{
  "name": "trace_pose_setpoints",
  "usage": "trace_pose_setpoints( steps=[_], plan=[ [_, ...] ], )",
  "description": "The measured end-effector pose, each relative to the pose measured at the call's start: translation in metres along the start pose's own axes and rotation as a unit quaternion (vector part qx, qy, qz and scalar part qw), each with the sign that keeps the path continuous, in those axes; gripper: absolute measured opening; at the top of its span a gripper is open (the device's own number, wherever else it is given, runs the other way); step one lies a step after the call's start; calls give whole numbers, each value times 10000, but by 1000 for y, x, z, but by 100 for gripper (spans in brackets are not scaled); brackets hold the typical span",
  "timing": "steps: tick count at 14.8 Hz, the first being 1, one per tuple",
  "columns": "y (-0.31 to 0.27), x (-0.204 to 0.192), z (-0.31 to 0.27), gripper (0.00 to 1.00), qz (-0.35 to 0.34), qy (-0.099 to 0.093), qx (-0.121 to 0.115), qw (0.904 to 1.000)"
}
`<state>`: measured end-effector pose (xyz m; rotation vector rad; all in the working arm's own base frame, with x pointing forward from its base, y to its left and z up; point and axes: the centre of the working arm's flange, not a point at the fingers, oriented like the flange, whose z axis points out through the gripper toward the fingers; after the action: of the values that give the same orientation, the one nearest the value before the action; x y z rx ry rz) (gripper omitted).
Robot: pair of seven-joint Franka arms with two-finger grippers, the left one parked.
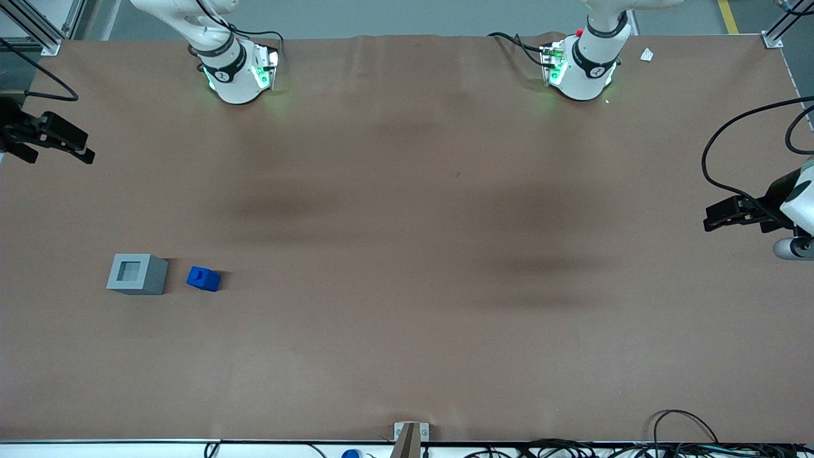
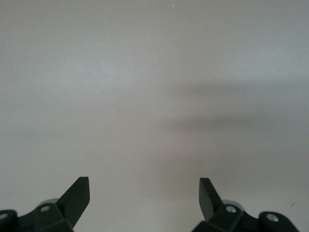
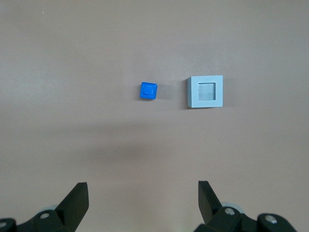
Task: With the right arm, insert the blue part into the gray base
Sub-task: 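Move the open right gripper toward the blue block beside the gray base, then lower the right gripper around the blue block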
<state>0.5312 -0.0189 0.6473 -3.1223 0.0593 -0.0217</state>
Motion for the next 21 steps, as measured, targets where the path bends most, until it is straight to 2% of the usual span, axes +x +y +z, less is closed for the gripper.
trace_pose_setpoints(
  steps=[4,9,16,18,21],
  plan=[
    [0,9,13,100,2,-31,0,10000],
    [4,36,72,100,35,-375,0,9993],
    [12,68,150,100,100,-632,2,9979],
    [10,75,171,100,82,-659,4,9978],
    [9,84,201,100,76,-561,4,9984]
  ],
)
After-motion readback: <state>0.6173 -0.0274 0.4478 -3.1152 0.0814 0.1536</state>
